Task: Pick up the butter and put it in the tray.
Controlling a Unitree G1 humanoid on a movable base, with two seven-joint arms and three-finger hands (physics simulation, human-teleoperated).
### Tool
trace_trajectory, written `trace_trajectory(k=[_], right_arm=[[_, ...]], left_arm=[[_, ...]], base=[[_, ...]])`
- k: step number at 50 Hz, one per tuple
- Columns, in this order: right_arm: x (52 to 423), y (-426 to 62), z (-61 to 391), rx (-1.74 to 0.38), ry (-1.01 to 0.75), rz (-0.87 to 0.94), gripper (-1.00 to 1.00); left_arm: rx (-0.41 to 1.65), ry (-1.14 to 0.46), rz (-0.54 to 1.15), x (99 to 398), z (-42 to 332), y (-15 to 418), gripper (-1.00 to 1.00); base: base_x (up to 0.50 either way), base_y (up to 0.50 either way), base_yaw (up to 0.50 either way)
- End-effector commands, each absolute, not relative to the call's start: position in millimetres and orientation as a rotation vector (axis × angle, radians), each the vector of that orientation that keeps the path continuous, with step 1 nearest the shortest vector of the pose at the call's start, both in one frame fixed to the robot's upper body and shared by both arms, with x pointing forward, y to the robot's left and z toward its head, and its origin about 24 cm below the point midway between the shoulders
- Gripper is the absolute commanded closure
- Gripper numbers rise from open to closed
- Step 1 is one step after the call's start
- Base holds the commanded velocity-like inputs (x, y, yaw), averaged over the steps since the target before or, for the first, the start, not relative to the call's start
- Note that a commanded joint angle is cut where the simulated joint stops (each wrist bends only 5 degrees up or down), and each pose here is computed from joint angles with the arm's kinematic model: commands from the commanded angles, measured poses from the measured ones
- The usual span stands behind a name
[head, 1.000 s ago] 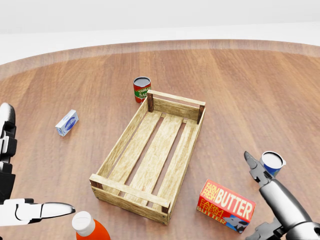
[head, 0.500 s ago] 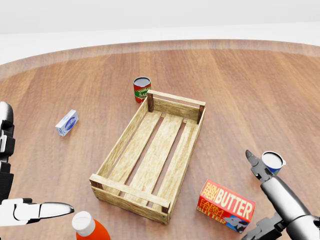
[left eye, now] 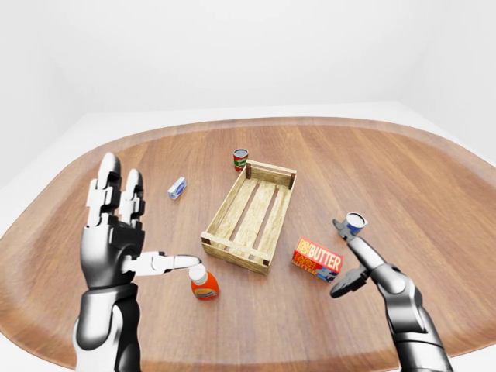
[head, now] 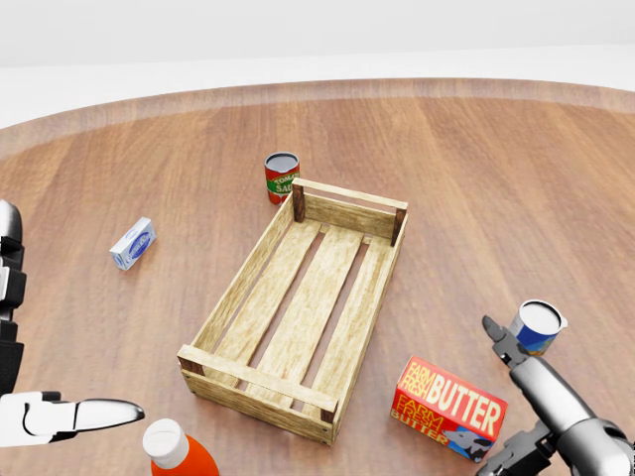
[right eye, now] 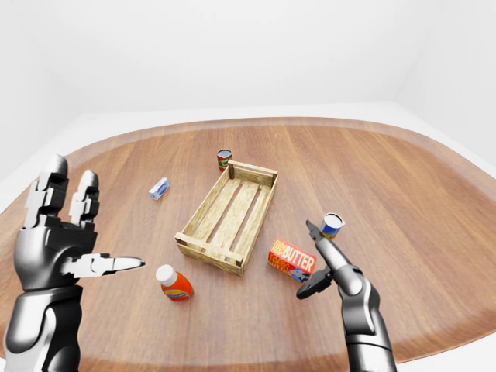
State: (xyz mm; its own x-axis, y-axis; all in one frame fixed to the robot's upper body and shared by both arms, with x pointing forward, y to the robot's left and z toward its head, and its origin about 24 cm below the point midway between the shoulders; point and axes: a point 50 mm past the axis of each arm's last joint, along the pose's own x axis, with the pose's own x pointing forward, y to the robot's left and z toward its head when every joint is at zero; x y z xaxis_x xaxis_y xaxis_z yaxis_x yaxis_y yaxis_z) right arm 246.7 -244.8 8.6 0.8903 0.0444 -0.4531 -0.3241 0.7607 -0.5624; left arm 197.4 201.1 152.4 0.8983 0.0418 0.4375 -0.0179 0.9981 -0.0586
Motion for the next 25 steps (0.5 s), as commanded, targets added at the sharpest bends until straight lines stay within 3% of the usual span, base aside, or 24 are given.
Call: trace_trajectory(k=[1,25], right_arm=[[255,-250,-1,-0.669,0.489,0.224,-1.00],[267,-260,-32,-0.611,0.659,0.219,-1.00]], left_arm=[[-0.053,-0.463,0.034,197,154,202,-1.00],[-0.053,-0.475,0.041,199,157,203,-1.00]], base=[[0.00,0.00,0.00],[0.00,0.00,0.00]])
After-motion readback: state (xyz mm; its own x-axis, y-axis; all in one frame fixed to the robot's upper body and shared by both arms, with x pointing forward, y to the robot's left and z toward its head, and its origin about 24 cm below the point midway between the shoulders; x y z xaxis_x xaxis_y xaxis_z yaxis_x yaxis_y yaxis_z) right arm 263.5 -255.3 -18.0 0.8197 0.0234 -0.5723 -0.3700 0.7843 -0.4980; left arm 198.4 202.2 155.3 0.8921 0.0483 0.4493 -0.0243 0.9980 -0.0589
